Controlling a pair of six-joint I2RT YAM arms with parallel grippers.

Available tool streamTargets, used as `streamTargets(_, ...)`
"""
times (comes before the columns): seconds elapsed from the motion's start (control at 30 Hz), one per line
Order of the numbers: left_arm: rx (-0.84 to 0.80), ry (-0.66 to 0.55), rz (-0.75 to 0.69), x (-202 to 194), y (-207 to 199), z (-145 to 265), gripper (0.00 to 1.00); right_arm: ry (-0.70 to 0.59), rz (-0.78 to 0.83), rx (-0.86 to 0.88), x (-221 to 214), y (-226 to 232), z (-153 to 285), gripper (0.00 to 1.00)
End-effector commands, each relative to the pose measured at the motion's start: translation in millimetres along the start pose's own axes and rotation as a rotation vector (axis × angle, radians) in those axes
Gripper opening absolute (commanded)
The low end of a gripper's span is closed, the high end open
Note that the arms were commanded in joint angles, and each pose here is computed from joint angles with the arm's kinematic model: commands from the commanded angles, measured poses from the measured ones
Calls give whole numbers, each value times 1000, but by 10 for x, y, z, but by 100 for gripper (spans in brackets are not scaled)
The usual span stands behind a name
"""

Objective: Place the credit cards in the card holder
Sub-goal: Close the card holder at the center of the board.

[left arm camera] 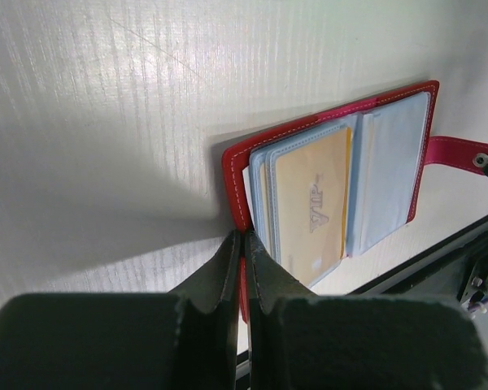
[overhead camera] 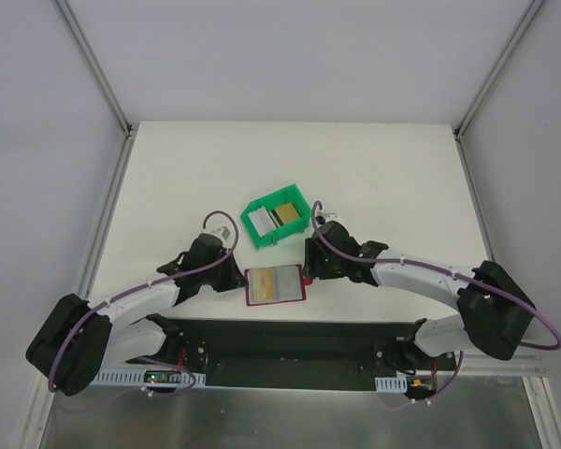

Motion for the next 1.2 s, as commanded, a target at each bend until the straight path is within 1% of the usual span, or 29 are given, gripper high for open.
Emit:
streamTargets(0.0, -26, -4, -40, 47, -118, 86, 0, 23, -44, 18, -9, 69, 7, 53)
streamTargets(0.13, -16, 9, -46, 30, -112, 113, 0, 49, -53, 19, -92, 61, -13, 42)
streamTargets(0.17, -18, 10, -46, 33, -122, 116, 0, 60, -54, 22, -114, 65, -19, 35)
streamTargets(0.2, -17, 11, -47, 33, -122, 118, 0, 65, -53, 27, -124, 76, -15, 31)
streamTargets(0.27, -21, 15, -48, 32, -140, 125, 0, 74, -55, 27, -140, 77, -16, 29)
streamTargets(0.47, -28, 12, -53, 54, -182, 140, 0, 94, -62, 22, -191, 77, -7, 35)
streamTargets(0.57, -31, 15, -53, 54, -196, 142, 0, 111, -63, 1, -231, 46, -2, 35)
streamTargets(0.63, -33, 16, -54, 54, -202, 148, 0, 119, -61, -10, -246, 28, -4, 33)
streamTargets(0.67, -33, 16, -53, 56, -206, 147, 0, 117, -62, -9, -247, 31, -11, 31)
streamTargets(0.73, -39, 14, -56, 63, -224, 157, 0, 114, -62, -4, -252, 37, -30, 17)
streamTargets(0.83, -53, 24, -68, 65, -277, 178, 0, 115, -56, 14, -246, 70, -44, 6)
streamTargets(0.97, -89, 45, -81, 75, -413, 225, 0, 114, -68, 45, -263, 122, -99, 1)
streamTargets(1.17, -160, 89, -75, 89, -687, 309, 0, 71, -95, 90, -233, 182, -142, 0)
Point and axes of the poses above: each gripper's point midway between its finger pads, its own z axis back along the fingers, its own y axis along the line the jaws close on, x = y × z, the point moved 1 cm from there along z, back along the fingers, and after that the axes turned 11 degrees about z, right-handed, at the moved point
